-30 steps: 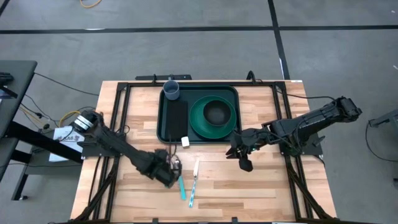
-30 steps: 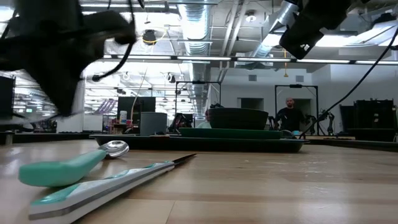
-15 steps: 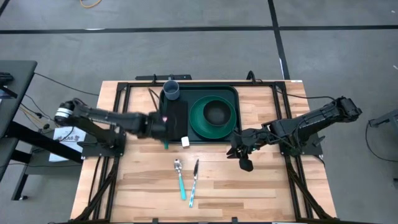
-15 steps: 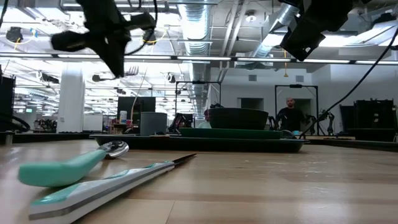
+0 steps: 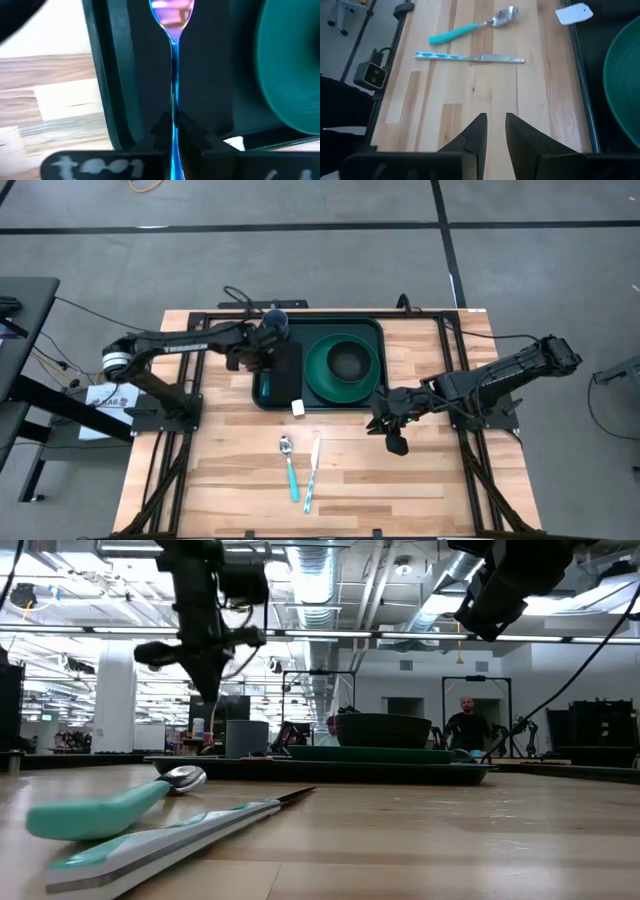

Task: Set up tray
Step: Put the blue fork on the black napkin on the dark green tray

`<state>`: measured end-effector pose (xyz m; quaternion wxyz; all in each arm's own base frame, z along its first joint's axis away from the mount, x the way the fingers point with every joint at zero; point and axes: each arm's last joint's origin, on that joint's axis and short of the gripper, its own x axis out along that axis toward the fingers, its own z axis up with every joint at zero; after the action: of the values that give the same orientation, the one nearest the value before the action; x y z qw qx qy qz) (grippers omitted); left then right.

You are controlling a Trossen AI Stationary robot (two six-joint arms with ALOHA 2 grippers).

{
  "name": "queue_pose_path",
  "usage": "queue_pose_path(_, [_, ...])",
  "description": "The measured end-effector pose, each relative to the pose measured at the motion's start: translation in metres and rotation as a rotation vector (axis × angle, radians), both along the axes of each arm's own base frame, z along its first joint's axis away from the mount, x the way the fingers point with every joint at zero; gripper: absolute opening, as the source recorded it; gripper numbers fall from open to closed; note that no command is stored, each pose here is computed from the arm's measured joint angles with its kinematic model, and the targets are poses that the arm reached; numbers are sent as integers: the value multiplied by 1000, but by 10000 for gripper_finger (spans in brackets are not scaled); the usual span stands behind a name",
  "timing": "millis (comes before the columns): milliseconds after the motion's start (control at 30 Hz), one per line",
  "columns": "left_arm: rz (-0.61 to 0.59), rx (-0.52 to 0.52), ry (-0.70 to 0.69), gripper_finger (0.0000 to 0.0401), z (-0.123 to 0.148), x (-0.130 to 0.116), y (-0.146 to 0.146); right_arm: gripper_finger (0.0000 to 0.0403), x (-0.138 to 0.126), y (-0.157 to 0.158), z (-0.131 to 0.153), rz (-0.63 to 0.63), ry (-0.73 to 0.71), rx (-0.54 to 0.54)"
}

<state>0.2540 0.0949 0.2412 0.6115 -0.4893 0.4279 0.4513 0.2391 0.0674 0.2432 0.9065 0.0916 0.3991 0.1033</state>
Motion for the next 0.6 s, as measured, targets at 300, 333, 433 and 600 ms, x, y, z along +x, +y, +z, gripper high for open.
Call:
queue_pose_path(300, [-45, -98, 113, 0, -49, 20, 20, 64, 0, -2, -1, -25, 22, 11])
queue_pose_path(333, [-40, -107, 132, 0, -54, 20, 22, 64, 0, -4, -1, -31, 24, 13])
queue_pose_path(433, [-35, -118, 151, 0, -66, 24, 29, 64, 0, -6, -1, -45, 26, 18])
queue_pose_path(600, [-2, -104, 135, 0, -73, 25, 40, 64, 1, -9, -1, -68, 33, 29])
